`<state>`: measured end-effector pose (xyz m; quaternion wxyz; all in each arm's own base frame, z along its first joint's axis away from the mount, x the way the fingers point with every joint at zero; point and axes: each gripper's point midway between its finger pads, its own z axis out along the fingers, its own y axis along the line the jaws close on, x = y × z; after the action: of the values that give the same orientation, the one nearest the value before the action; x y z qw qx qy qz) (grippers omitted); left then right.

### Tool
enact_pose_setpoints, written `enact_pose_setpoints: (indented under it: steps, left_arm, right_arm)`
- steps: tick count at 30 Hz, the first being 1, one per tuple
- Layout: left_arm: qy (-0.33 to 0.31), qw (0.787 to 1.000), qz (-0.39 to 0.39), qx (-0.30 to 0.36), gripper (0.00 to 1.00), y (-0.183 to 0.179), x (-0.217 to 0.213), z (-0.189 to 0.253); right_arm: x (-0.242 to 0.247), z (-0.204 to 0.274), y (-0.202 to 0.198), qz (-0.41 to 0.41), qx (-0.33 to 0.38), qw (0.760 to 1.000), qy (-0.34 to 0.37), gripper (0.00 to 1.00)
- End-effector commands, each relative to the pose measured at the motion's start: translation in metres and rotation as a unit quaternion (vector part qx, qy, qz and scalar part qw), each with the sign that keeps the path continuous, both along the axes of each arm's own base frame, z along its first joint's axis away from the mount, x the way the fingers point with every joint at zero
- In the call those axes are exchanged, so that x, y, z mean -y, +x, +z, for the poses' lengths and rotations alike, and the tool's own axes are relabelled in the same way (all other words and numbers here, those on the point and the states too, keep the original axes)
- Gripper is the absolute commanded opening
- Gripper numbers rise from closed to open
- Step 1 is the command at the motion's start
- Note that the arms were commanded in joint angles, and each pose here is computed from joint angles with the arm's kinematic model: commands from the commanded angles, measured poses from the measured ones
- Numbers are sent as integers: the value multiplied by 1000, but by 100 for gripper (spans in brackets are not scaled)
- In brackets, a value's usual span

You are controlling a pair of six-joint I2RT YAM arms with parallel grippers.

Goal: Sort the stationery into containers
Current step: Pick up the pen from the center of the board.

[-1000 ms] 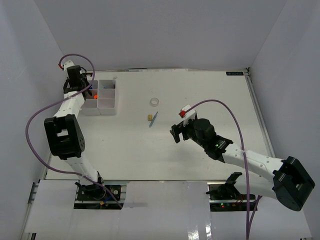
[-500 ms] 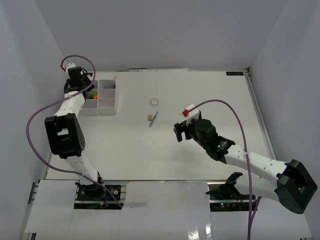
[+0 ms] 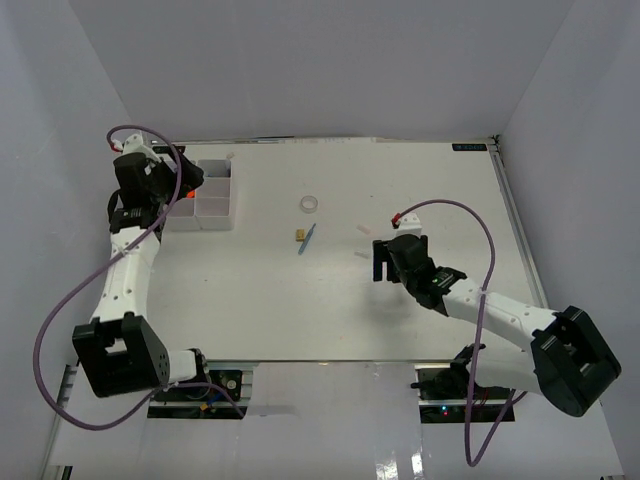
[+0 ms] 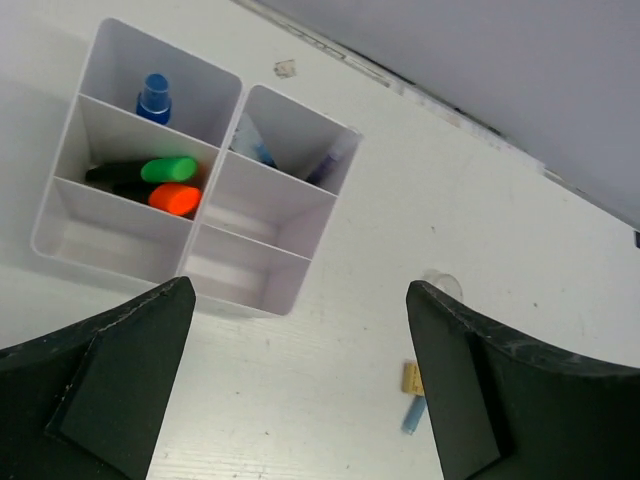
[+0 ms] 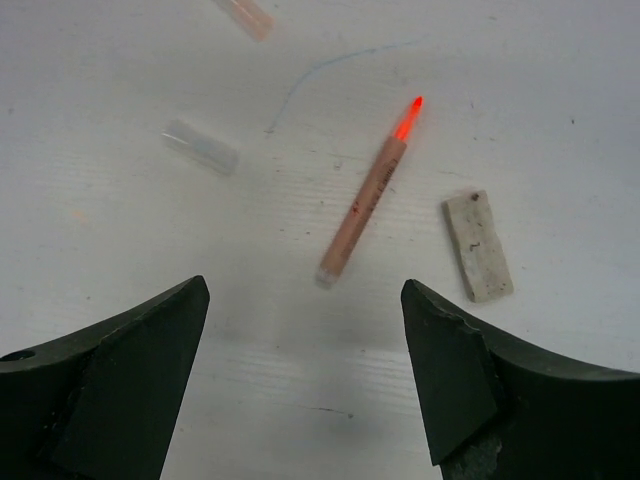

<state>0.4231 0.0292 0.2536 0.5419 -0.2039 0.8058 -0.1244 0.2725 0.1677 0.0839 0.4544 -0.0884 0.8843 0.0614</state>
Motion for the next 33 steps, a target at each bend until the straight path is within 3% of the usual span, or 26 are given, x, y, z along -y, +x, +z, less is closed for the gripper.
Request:
enact_pose_setpoints:
  steps: [1, 6, 17, 27, 30, 33]
  left_arm:
    - [-21, 998, -57, 5, 98, -32, 25, -3]
    - [-10, 998, -66, 15, 98, -54, 30, -18]
    - [-19, 996, -81, 20, 98, -60, 38, -17]
    - [-38, 994, -102, 21, 98, -60, 47, -18]
    - [-57, 991, -122, 21, 98, -61, 57, -19]
    - [-79, 985, -154, 18, 98, -66, 71, -22]
  right_arm:
    - [12, -4, 10, -68, -18, 997, 25, 83]
    - [23, -22, 24, -111, -45, 993, 17, 67]
    - [21, -53, 40, -149, -83, 985, 3, 43]
    - [24, -58, 23, -143, -91, 985, 20, 26]
    - [22, -58, 19, -128, -88, 987, 28, 13]
    - [22, -54, 18, -114, -82, 990, 29, 8]
